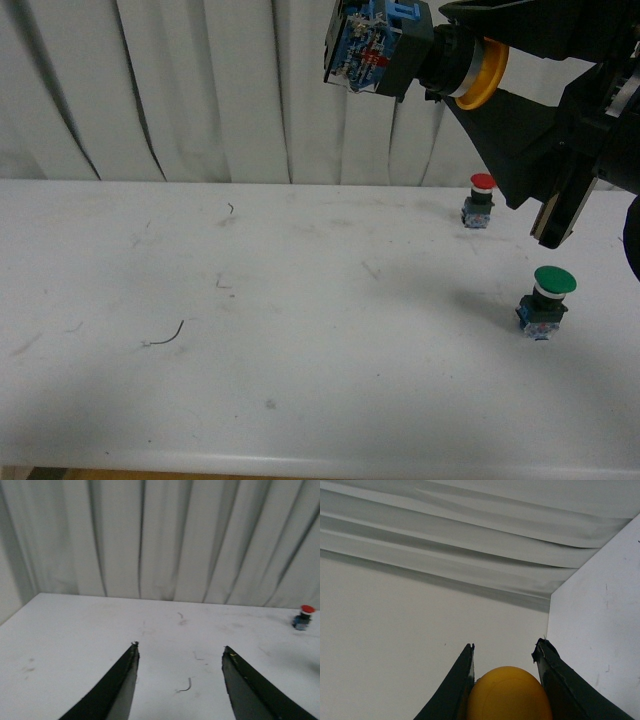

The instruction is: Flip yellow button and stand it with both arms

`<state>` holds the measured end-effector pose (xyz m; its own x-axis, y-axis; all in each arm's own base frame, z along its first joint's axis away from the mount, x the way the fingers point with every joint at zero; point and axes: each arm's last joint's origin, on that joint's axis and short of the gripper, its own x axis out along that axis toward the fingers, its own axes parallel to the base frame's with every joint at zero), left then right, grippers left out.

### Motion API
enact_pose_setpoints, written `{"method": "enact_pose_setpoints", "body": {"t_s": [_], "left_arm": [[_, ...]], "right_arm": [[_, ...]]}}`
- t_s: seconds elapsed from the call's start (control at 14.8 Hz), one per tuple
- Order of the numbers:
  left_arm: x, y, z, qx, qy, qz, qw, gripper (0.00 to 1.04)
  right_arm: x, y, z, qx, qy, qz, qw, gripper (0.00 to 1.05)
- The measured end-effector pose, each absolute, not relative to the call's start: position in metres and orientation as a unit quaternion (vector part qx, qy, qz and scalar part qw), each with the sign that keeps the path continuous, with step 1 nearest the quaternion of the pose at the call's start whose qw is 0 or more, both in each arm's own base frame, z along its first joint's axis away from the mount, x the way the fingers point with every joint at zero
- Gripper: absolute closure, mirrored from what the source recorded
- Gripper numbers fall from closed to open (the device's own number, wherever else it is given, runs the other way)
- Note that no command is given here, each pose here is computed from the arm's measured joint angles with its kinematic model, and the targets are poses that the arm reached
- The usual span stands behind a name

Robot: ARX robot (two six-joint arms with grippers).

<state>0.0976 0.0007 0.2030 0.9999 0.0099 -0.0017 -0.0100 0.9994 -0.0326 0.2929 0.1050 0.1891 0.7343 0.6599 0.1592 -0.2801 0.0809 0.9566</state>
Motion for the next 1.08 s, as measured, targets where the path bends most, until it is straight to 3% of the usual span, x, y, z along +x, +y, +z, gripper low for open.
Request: {"method": "enact_pose_setpoints", "body": {"t_s": [0.07,0.2,1.08], "left_arm": [[0.098,0.000,0.196,-0.009,0.000,-0.001,1.000,0.82],[0.098,0.000,0.189,-0.008,0.001,0.000,1.000,1.03],[0.098,0.000,0.166,-0.008,0.001,-0.001,1.000,1.03]], "right_arm": [[0.293,0.105,0.189,0.594,0.159,0.326,0.718,0.70],[0.293,0.105,0.189,0.594,0.159,0.325,0.718,0.70],[0.292,0.108,0.189,0.591,0.161,0.329,0.718,0.71]]}}
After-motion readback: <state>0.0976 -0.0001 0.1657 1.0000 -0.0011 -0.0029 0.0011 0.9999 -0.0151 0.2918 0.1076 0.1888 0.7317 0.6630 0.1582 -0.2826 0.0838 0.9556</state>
